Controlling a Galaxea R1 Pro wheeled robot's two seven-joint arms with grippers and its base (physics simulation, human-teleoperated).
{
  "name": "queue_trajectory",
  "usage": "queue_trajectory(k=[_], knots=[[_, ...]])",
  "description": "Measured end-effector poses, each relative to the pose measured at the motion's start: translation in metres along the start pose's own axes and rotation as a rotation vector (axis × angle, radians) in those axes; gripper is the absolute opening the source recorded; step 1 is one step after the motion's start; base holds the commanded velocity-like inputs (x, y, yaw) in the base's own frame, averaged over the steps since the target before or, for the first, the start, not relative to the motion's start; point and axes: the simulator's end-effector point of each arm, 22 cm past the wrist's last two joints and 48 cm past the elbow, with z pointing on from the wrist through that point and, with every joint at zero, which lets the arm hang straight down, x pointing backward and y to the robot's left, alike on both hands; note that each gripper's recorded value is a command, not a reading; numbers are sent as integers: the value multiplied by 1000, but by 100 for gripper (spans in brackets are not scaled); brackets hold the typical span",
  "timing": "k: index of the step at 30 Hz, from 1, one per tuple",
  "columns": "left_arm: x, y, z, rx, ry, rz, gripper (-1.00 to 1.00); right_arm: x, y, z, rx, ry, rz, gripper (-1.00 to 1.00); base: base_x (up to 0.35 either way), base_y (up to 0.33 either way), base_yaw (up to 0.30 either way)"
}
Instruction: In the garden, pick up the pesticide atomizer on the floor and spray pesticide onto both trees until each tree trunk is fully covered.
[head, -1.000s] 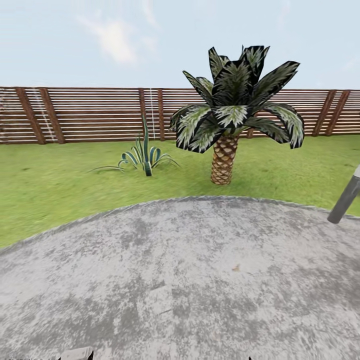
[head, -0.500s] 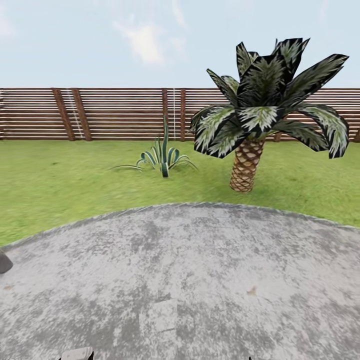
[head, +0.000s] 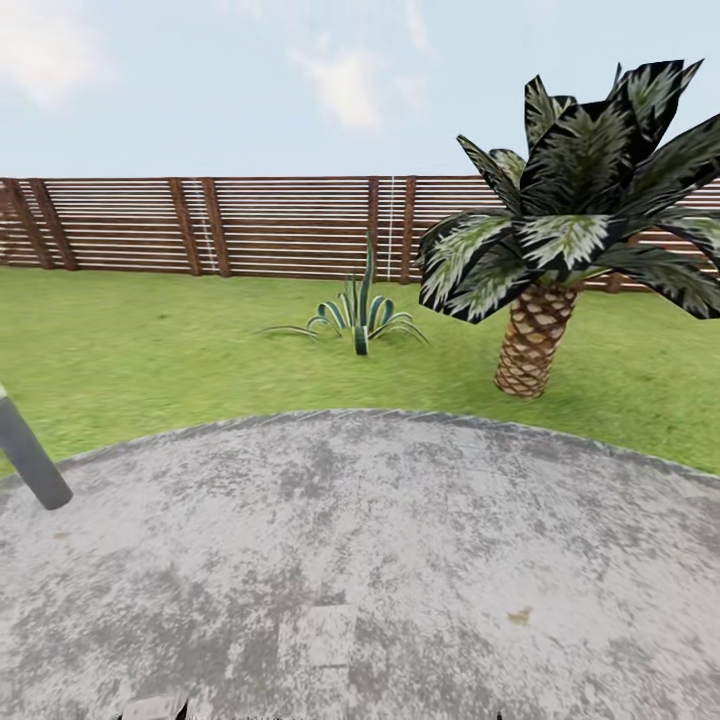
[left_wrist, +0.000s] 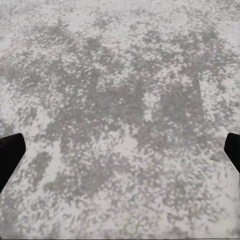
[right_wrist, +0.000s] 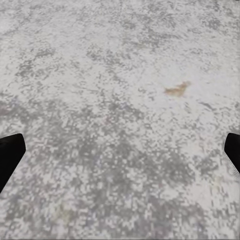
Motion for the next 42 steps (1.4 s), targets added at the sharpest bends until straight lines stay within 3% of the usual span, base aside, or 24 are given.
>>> queue_trajectory(k=[13, 42], knots=[[-1, 1, 0, -1, -2, 0, 100, 0, 0, 0, 0, 0, 0, 100, 121, -261, 279], [0, 1, 0, -1, -2, 0, 100, 0, 0, 0, 0, 0, 0, 100, 16, -8, 279]])
